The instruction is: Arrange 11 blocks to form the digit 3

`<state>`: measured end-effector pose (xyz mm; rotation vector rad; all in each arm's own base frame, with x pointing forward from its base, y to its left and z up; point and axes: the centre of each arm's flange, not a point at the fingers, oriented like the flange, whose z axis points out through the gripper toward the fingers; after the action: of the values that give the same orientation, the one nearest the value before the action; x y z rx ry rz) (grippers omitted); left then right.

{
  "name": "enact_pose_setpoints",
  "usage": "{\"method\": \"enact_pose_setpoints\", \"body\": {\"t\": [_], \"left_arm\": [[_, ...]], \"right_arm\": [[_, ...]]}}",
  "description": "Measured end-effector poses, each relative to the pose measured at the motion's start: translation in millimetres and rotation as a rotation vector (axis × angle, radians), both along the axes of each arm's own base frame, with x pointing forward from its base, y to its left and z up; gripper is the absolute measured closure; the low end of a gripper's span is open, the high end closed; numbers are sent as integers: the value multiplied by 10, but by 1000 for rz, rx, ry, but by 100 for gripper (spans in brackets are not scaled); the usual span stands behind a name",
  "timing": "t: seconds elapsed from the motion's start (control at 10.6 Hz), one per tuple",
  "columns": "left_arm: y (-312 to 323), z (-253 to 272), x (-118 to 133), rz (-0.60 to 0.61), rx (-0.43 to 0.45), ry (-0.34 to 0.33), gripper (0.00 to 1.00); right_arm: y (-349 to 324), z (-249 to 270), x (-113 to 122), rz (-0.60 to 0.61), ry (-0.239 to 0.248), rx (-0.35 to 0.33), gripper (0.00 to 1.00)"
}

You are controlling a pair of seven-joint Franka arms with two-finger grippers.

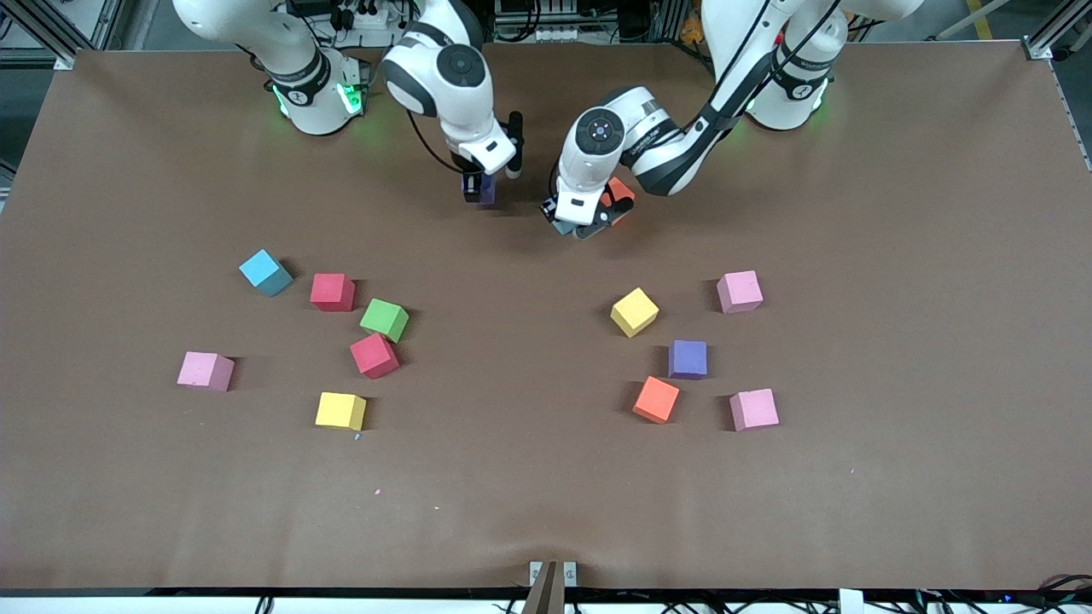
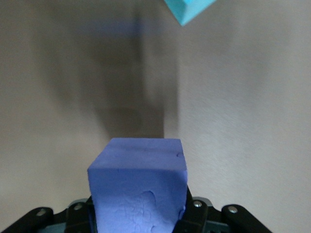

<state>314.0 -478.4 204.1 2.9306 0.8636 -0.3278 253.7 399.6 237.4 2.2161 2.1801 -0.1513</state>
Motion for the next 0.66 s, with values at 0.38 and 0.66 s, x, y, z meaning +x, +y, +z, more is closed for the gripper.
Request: {"method": "enact_pose_setpoints", "body": {"t": [0.38, 0.66], "left_arm": [[-49, 20, -38, -53, -10, -11, 47], [32, 234, 215, -18, -11, -33, 47]], "right_arm": [[73, -274, -71, -15, -10, 21, 41], [49, -417, -37, -28, -10, 23, 41]]}}
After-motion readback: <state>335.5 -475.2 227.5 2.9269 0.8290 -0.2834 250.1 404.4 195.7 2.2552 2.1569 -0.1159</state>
